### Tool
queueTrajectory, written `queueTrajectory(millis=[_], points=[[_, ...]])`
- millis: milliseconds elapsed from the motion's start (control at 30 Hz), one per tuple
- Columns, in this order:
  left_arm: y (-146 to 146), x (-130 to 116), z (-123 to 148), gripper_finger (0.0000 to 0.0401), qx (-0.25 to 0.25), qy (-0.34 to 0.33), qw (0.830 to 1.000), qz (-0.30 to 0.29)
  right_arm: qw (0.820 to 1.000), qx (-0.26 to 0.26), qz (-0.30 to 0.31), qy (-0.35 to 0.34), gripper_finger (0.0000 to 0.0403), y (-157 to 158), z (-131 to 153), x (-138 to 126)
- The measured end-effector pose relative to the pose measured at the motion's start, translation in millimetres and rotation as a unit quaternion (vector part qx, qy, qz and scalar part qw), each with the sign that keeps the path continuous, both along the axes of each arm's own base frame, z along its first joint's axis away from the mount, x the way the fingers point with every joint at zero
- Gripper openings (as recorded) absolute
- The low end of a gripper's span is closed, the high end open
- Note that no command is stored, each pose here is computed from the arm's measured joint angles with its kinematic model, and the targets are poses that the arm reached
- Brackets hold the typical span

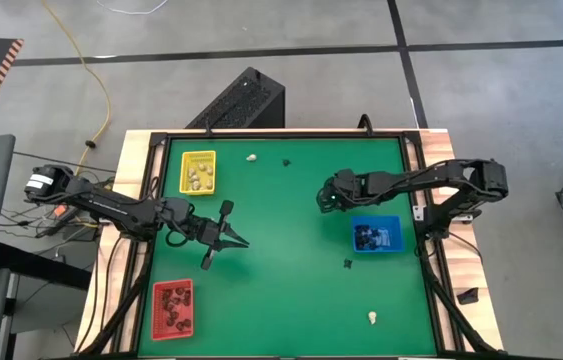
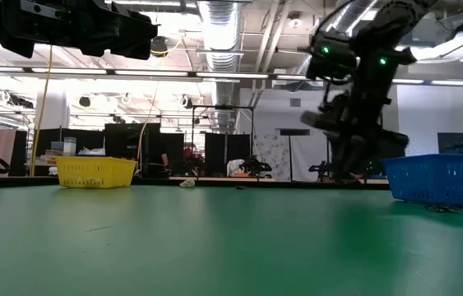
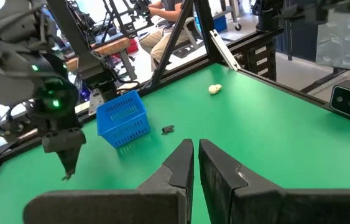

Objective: Sort Halloween decoration
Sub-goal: Put the black spider toy into the blue bin

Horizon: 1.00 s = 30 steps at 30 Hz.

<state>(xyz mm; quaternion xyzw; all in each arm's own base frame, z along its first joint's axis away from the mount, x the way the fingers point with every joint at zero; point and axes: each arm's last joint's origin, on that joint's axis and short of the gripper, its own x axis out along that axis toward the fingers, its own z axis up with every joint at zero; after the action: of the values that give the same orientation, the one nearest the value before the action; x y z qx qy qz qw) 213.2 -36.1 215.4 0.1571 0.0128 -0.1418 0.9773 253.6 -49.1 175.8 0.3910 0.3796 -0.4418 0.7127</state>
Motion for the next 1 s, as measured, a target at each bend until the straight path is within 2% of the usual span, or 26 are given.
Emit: queueTrajectory(millis=[167, 300, 400, 533, 667, 767, 867, 1000], points=[[0, 0, -1, 0.0015, 0.001, 0.003, 1.0, 0.0, 0.998, 0.022, 0.054, -0.02, 0.0095, 13, 27, 16], [0, 0, -1, 0.0015, 0.001, 0.003, 1.0, 0.0, 0.995, 0.043, 0.093, 0.009, 0.0094, 40, 55, 20], [0, 0, -1, 0.0015, 0.006, 0.002, 1.0, 0.0, 0.992, 0.055, 0.103, 0.047, 0.0094, 68, 77, 14], [0, 0, -2, 0.0015, 0.014, 0.009, 1.0, 0.0, 0.99, 0.048, 0.075, 0.111, 0.0094, 104, 95, -7], [0, 0, -2, 0.0015, 0.016, 0.009, 1.0, 0.0, 0.983, 0.044, 0.027, 0.174, 0.0094, 126, 92, -31], [0, 0, -2, 0.0015, 0.016, 0.006, 1.0, 0.0, 0.98, 0.04, 0.019, 0.193, 0.0103, 133, 84, -39], [0, 0, -2, 0.0015, 0.015, 0.005, 1.0, 0.0, 0.977, 0.042, 0.018, 0.208, 0.0131, 132, 77, -42], [0, 0, -2, 0.0015, 0.006, 0.008, 1.0, 0.001, 0.973, 0.036, 0.024, 0.226, 0.0188, 128, 75, -44]])
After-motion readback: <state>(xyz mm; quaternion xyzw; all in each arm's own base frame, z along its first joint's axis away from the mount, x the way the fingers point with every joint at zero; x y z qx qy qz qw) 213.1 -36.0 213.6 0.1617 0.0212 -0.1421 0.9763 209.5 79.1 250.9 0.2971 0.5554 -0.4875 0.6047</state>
